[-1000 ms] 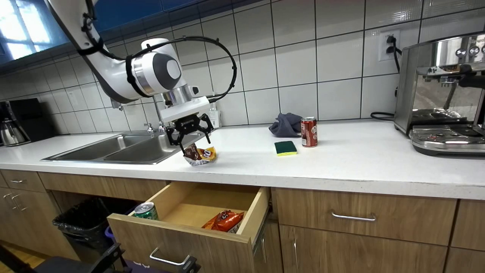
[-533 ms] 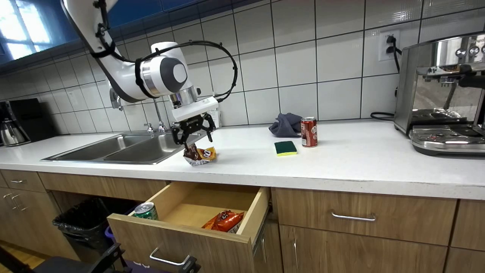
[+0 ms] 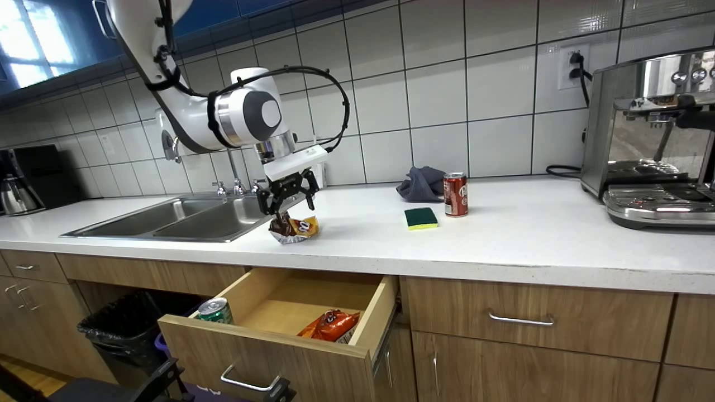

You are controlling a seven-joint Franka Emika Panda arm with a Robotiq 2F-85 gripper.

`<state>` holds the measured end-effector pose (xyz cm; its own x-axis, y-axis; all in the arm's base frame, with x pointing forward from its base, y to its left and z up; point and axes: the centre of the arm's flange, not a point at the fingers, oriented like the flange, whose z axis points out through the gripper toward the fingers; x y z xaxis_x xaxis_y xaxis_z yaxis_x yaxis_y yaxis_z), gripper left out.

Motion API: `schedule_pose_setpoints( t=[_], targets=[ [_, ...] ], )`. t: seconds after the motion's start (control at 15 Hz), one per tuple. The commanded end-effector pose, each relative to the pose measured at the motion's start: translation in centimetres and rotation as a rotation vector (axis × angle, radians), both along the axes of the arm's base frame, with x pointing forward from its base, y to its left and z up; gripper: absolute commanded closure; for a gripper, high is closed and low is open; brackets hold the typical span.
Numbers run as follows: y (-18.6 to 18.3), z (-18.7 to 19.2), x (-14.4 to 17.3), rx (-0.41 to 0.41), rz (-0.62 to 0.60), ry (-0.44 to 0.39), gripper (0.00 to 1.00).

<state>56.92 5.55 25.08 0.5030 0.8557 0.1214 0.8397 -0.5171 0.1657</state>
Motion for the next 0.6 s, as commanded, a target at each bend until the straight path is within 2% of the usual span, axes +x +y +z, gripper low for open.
schedule_pose_setpoints(
  t=[0.0,0.53],
  targets=[
    [0.1,0.1,1.3,0.012,0.055,0.011,0.00],
    [0.6,-0.1,2.4,0.019,0.076,0.002,0.00]
  ],
)
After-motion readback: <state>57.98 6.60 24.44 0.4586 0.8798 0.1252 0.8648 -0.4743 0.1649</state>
